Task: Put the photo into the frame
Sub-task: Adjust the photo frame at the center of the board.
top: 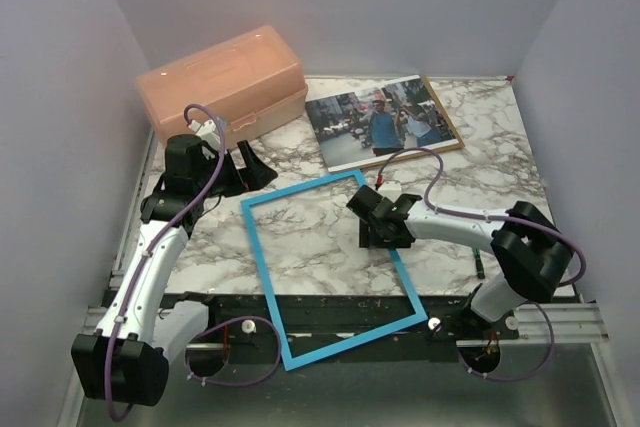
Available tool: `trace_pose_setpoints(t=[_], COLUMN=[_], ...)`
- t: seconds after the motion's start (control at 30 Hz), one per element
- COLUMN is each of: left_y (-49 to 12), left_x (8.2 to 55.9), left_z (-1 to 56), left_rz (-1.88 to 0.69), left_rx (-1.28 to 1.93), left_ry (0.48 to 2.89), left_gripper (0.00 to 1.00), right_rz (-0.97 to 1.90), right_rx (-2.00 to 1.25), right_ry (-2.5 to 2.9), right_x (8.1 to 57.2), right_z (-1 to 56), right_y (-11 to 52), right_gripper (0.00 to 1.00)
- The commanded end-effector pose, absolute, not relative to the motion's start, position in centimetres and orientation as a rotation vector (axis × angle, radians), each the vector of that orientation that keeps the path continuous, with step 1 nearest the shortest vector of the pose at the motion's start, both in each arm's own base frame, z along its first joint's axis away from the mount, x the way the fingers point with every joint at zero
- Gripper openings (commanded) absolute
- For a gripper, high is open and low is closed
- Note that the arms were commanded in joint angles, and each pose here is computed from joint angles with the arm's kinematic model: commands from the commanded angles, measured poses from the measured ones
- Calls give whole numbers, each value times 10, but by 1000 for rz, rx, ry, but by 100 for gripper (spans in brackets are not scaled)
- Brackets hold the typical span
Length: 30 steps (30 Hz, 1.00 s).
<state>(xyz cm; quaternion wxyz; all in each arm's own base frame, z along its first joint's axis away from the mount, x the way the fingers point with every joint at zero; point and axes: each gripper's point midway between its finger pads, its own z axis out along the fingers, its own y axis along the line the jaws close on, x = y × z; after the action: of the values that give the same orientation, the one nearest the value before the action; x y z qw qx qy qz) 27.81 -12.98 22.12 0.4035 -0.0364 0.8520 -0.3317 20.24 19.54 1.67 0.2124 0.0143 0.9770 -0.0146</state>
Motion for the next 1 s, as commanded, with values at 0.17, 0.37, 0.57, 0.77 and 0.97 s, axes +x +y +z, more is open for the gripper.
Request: trace_pose_setpoints(t=[0.17,0.37,0.57,0.77,0.97], left_y=[-128,-132,-132,-136,-138], left_x=[275,274,276,279,282], left_z=[218,219,217,202,199], left_rz=[-830,-864,-885,-943,-949], left_rx=[-64,-63,-96,-154,-154], left_ry=[2160,2157,2160,2151,2193], left_gripper=[98,98,98,98,96], right_rz=[-139,-73,127,334,270], right_rx=[58,101,95,44,47], right_ry=[2724,2707,2671,2704,2824], right_x=[195,186,175,157,132], right_z=[-4,24,60,84,98], right_y=[197,190,193,207,192], right_gripper=[22,7,4,1,1])
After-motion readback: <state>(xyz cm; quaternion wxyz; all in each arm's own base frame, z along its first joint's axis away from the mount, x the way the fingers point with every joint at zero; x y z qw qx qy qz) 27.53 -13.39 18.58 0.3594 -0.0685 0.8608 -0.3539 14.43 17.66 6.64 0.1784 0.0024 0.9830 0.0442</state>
